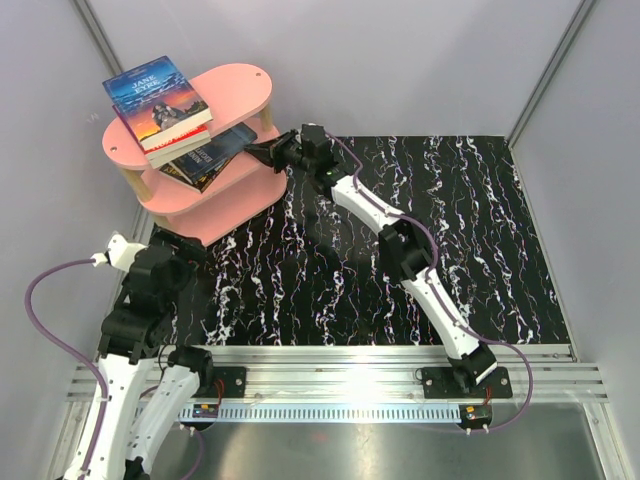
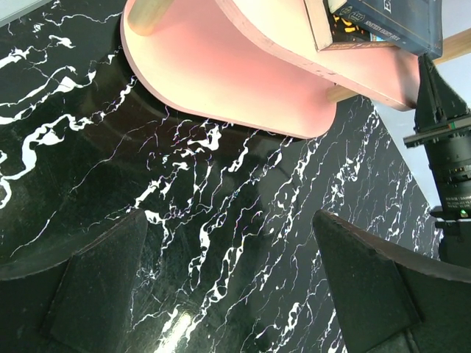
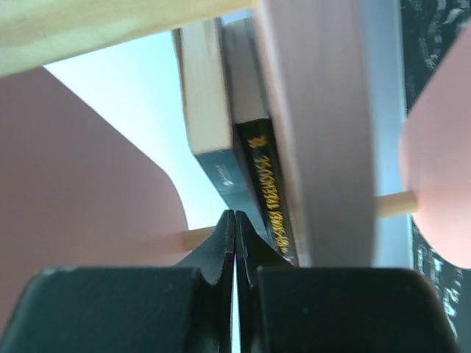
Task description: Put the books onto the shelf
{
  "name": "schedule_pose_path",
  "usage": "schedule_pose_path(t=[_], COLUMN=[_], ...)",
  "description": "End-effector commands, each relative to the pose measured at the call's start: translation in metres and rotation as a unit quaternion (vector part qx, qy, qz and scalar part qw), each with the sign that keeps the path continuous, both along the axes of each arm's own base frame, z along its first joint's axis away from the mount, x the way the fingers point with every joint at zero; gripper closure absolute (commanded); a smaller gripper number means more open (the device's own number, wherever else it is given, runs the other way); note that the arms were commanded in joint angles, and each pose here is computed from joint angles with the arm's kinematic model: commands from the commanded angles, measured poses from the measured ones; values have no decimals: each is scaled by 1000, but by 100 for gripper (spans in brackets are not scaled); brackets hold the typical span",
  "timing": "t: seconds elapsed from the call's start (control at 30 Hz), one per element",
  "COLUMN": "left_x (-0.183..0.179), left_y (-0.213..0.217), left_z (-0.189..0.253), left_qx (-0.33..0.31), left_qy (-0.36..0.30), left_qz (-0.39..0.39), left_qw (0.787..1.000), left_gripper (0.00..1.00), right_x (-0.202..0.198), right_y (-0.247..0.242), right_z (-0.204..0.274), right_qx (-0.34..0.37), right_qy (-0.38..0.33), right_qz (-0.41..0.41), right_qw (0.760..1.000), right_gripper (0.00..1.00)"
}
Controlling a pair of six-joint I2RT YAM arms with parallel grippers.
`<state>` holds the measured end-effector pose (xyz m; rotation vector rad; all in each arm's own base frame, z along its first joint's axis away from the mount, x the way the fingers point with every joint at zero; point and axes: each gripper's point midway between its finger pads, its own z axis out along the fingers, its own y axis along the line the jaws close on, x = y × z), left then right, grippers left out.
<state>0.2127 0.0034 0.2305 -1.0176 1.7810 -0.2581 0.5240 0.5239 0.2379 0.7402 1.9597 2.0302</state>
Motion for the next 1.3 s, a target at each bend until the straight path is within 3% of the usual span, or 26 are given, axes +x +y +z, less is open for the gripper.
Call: schedule_pose_path(t=[0.0,0.27,1.03,1.13,1.23,1.27], left_x=[0,-2,16,14,12,11], left_y=[-2,0,-4,-5,-6,-6], left_z=[8,4,15,15,15,16], left_qx=[-11,-12,7,8,8,7], left_qy=[-18,-16,-9,-5,-1,-1], left_qz=[-2,4,-12,-15,-19,-20], left_qw=[1000,1000,1000,1000,1000,1000], left_gripper=[1,1,1,1,1,1], right_x=[-5,9,40,45,45,47], right_y=[-13,-16,-12,-15,-17,-21], right_z=[8,23,-3,3,13,13], right_qx=[-31,-36,-21,-17,-19,-28], right_qy=[-13,-31,-13,-19,-32,-42], right_qz=[-3,-27,-108,-126,-132,-131], right_qw=[999,999,994,992,991,990], right_gripper=[100,100,97,92,73,62])
